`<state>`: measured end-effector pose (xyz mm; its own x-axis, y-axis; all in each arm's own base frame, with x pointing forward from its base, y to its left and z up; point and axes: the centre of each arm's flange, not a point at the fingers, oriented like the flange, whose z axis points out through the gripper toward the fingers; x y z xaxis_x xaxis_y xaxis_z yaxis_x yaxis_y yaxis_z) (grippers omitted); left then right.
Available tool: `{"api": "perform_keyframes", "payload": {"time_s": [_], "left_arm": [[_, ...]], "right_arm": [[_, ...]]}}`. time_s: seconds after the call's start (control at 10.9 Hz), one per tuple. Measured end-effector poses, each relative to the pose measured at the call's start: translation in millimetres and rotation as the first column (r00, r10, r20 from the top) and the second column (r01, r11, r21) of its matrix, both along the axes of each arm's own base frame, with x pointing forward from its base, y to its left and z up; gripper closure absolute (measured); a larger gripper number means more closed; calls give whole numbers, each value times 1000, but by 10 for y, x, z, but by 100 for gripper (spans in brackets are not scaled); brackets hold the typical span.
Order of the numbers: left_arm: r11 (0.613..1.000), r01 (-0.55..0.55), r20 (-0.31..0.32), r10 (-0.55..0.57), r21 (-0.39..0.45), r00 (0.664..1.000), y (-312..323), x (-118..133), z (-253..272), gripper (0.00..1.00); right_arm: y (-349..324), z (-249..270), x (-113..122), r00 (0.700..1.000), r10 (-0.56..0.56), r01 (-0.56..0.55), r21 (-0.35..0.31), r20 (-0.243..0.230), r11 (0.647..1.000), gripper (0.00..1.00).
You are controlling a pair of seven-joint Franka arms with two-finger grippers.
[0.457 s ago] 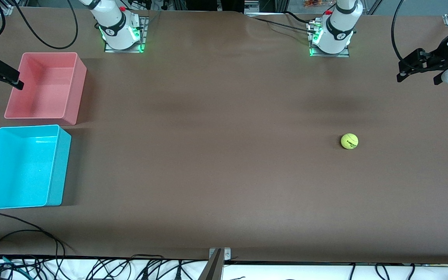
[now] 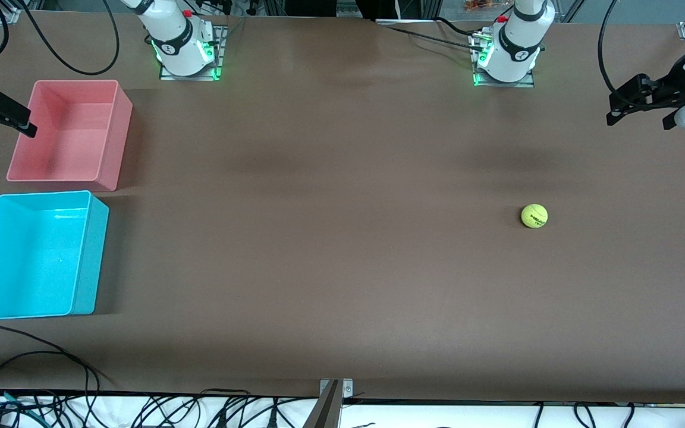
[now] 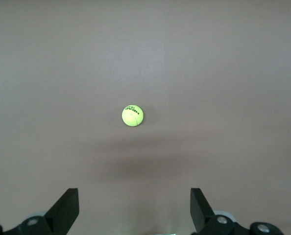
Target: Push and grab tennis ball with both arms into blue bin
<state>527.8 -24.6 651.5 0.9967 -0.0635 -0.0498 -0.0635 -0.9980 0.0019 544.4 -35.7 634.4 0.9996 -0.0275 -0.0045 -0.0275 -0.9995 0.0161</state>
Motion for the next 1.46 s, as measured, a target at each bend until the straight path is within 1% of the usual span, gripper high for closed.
{"api": "perform_keyframes", "payload": {"time_s": [0.27,0.64,0.91,1.46], "left_arm": [[1000,0,0,0,0,1000,2,0,0,0],[1000,-1,0,1,0,1000,7,0,0,0],[1000,-2,0,2,0,1000,8,1,0,0],[1000,-2,0,2,0,1000,8,1,0,0]], "right_arm": [[-3,-2,0,1000,0,0,0,-1,1000,0],[-7,-15,-16,1000,-2,2,1,-15,1000,0],[-10,66,-19,1000,-2,2,0,1,1000,0],[18,72,-23,1000,3,-3,0,-3,1000,0]]}}
